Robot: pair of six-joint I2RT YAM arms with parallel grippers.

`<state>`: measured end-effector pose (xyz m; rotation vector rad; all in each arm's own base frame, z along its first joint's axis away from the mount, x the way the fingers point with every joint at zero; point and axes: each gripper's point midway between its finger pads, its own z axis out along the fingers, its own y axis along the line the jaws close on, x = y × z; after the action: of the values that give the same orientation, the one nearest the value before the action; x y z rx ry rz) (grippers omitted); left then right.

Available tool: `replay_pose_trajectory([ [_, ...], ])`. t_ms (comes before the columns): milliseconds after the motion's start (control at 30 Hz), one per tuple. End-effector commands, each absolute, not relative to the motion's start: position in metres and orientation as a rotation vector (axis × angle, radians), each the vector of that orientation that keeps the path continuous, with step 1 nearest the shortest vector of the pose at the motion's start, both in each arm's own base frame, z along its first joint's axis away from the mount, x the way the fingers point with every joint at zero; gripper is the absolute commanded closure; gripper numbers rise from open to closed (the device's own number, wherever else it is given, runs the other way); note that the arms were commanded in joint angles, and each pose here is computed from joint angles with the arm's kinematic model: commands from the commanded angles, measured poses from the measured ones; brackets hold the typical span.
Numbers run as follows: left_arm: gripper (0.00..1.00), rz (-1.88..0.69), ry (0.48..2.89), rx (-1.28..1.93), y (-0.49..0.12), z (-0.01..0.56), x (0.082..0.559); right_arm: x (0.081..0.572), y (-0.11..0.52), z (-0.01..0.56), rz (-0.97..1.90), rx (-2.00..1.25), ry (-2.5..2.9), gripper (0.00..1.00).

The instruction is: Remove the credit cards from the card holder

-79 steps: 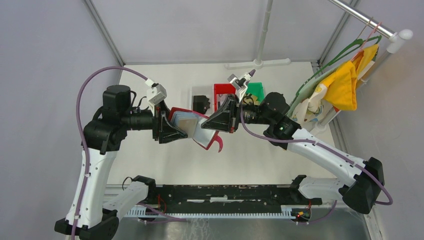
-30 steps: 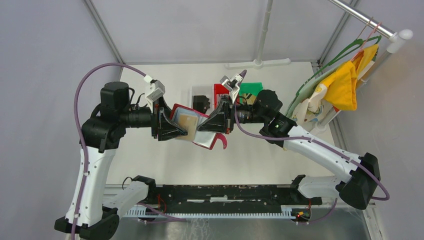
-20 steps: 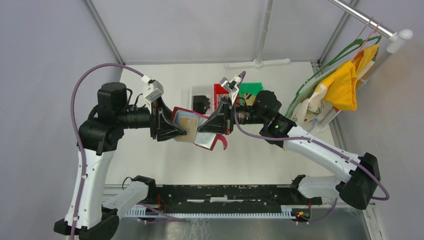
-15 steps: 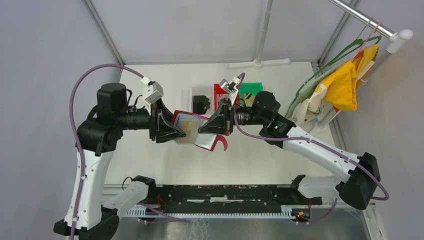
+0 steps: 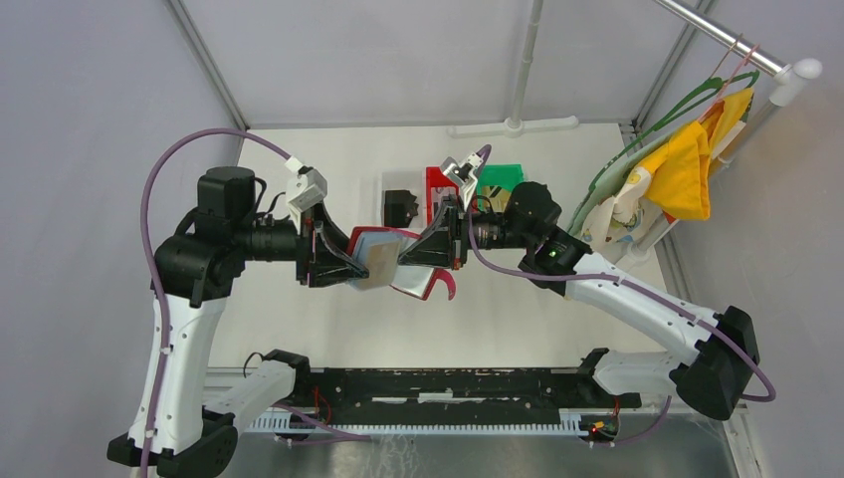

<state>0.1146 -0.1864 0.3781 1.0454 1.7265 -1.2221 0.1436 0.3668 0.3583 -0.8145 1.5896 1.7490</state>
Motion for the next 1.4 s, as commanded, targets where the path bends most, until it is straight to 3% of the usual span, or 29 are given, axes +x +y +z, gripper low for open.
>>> replay_pose_trajectory([
  [0, 0.52, -1.254, 1.622, 1.122, -0.188, 0.392, 0.101, 0.136, 0.358, 0.393, 1.761, -0.840, 1.432, 1.00],
  [900, 0.58, -1.226, 1.628, 1.153, -0.187, 0.388, 0.104, 0.133, 0.356, 0.400, 1.777, -0.859, 1.402, 1.00],
  [1067, 0.56, -1.098, 1.713, 0.965, -0.185, 0.381, 0.143, 0.130, 0.357, 0.404, 1.806, -0.856, 1.388, 1.00],
  [1133, 0.50, -1.048, 1.714, 0.899, -0.183, 0.381, 0.154, 0.130, 0.357, 0.404, 1.815, -0.850, 1.394, 1.00],
  [1367, 0.46, -1.079, 1.648, 0.940, -0.186, 0.390, 0.142, 0.128, 0.358, 0.407, 1.823, -0.850, 1.384, 1.00],
])
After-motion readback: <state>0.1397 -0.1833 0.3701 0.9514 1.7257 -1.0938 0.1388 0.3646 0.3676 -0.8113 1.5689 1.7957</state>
